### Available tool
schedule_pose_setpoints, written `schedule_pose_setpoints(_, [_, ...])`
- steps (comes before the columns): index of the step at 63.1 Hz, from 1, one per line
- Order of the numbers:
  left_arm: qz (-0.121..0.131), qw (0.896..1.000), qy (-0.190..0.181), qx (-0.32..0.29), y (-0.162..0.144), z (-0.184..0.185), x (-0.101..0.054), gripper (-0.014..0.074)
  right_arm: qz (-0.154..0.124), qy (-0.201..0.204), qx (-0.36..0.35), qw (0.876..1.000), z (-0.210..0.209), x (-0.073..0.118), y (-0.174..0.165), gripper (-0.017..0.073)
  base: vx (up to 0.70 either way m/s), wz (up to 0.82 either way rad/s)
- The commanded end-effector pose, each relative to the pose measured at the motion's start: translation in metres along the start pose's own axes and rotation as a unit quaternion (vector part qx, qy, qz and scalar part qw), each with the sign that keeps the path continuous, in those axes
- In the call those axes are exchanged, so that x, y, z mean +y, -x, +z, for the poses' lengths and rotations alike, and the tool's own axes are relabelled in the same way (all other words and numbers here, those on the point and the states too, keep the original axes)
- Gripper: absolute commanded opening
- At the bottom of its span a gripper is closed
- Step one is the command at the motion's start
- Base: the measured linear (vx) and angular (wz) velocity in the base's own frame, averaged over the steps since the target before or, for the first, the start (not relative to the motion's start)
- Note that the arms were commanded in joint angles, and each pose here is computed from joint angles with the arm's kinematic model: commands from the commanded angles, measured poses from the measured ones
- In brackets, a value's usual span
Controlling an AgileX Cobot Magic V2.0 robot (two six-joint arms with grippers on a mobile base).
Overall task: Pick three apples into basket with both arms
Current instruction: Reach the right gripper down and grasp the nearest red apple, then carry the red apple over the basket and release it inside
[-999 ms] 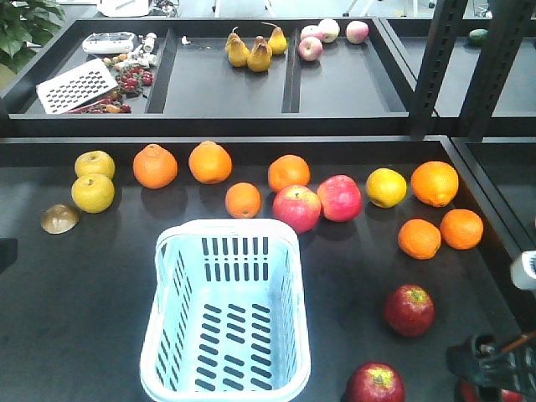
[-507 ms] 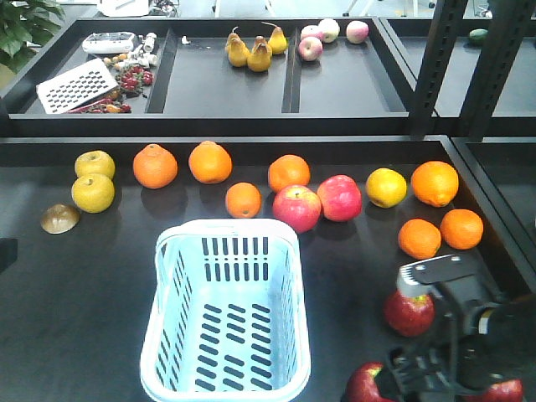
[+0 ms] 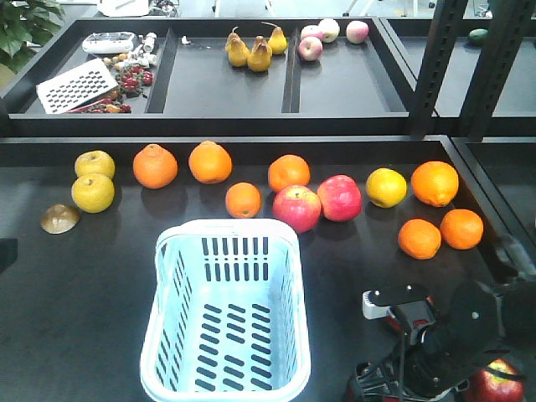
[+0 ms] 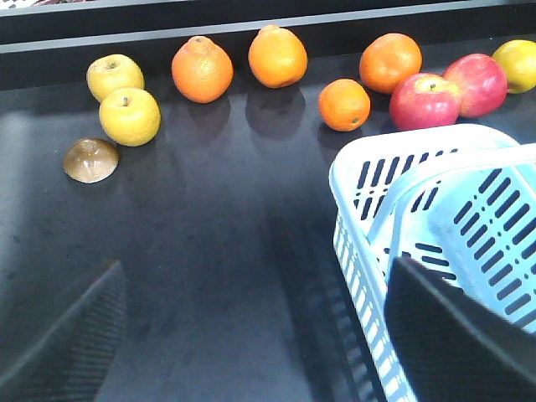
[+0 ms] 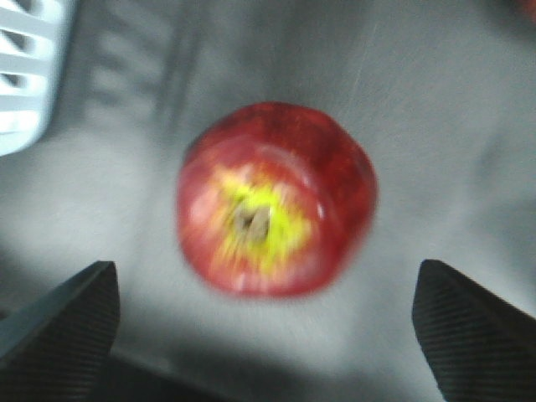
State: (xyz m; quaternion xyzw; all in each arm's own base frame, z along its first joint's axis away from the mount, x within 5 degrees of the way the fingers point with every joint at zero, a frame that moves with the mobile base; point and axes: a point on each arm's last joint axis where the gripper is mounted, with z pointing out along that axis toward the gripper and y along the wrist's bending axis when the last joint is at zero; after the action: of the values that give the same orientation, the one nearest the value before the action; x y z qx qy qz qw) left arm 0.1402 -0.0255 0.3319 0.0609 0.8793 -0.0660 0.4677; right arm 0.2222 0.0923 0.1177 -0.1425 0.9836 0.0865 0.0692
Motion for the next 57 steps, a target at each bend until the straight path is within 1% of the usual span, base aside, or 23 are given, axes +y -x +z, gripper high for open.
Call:
schedule_pose_setpoints(1, [-0.007, 0.999, -0.001, -0.045, 0.013, -0.006, 0.000, 0.0588, 0.006, 0.001, -0.041, 0.999, -0.001, 0.001, 0.014, 0.0654, 0.00, 0.00])
schedule_pose_setpoints(12, [-0.007, 0.999, -0.001, -0.045, 0.013, -0.006, 0.000, 0.0588, 0.012, -0.002, -0.045, 0.999, 0.014, -0.002, 0.017, 0.0648, 0.00, 0.00])
schedule_pose_setpoints(18, [-0.007, 0.999, -0.001, -0.045, 0.013, -0.006, 0.000, 0.0588, 0.022, -0.008, -0.054, 0.998, 0.023, -0.004, 0.019, 0.0638, 0.00, 0.00])
schedule_pose_setpoints(24, [-0.007, 0.999, -0.001, -0.045, 0.013, -0.006, 0.000, 0.0588, 0.034, -0.009, -0.054, 0.998, 0.029, -0.005, 0.020, 0.0603, 0.00, 0.00])
schedule_pose_setpoints(31, [-0.007, 0.999, -0.001, -0.045, 0.013, -0.006, 0.000, 0.0588, 0.037, -0.006, -0.042, 0.998, 0.032, -0.005, 0.018, 0.0511, 0.00, 0.00])
schedule_pose_setpoints(39, [-0.007, 0.999, -0.001, -0.045, 0.013, -0.006, 0.000, 0.0588, 0.041, -0.002, -0.032, 0.999, 0.033, -0.004, 0.016, 0.0357, 0.00, 0.00])
schedule_pose_setpoints(46, [-0.007, 0.999, -0.001, -0.045, 0.013, -0.006, 0.000, 0.0588, 0.044, 0.004, -0.024, 0.999, 0.030, -0.003, 0.014, 0.0265, 0.00, 0.00])
schedule_pose_setpoints(53, [-0.007, 0.999, -0.001, -0.045, 0.013, -0.006, 0.000, 0.0588, 0.040, 0.015, -0.023, 0.999, 0.018, 0.001, 0.013, 0.0221, 0.00, 0.00])
schedule_pose_setpoints(57, [-0.007, 0.999, -0.001, -0.045, 0.013, -0.006, 0.000, 0.0588, 0.031, 0.024, -0.036, 0.999, 0.004, 0.004, 0.014, 0.0219, 0.00, 0.00])
